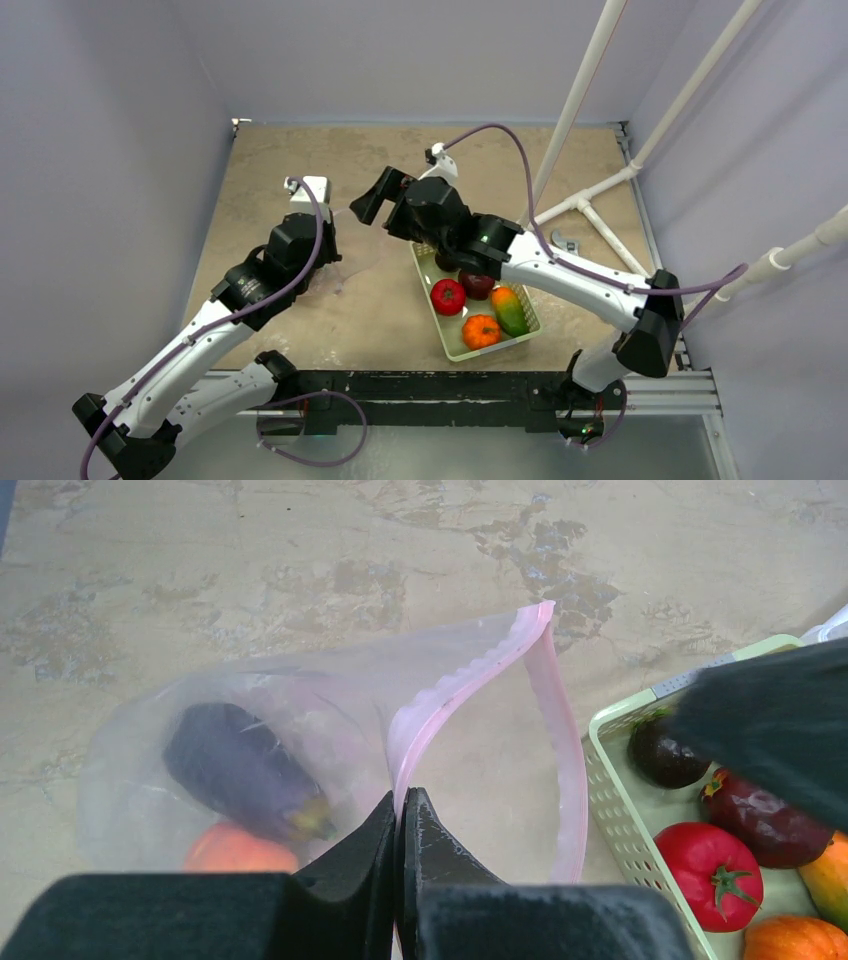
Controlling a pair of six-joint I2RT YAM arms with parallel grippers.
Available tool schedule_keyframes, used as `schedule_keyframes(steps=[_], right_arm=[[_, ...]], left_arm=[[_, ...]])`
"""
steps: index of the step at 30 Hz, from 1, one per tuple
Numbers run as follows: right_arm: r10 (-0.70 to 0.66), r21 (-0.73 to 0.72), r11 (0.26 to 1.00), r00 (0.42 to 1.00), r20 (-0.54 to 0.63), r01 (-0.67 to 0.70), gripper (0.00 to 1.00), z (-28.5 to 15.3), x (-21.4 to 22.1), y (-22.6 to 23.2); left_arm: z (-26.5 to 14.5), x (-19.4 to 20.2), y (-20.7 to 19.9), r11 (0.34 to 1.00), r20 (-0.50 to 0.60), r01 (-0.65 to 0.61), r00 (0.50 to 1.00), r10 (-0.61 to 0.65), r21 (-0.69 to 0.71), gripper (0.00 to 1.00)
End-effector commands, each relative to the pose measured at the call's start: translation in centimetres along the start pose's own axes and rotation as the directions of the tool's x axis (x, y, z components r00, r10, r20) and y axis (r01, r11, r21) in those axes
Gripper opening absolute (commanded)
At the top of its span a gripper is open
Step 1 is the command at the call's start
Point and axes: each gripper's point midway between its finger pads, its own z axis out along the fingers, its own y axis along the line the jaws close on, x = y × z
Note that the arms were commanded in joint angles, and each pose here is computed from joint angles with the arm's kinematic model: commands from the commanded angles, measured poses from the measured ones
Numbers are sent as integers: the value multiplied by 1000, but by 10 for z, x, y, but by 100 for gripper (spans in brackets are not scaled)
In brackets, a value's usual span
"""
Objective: Place the food in the zip-top bag and seal the zipper
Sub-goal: Place the fake vegetable in the zipper food storage bag, then pick up the fake vegetable from the bin.
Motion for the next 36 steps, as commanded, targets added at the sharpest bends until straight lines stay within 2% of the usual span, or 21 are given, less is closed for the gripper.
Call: schedule_keyframes(steps=[1,10,22,31,36], right_arm=[[-18,81,997,999,37,15,99,-18,-11,-18],[-88,297,950,996,-33,94,99,-53,-4,-78],[0,427,901,984,-179,78,99,-99,36,-145],[64,496,867,977,-203,47,99,-103,57,-173],[115,582,813,977,-180,11,99,-95,64,-201]], left_arm=[[2,-8,-5,1000,34,16,999,-16,17,0],[4,-5,-6,1000,26,9,1000,-9,15,0],[7,-3,-7,1000,15,1,1000,-1,10,0],[7,-3,-5,1000,17,2,1000,-2,6,0],[7,-3,-6,1000,15,0,1000,-1,8,0]])
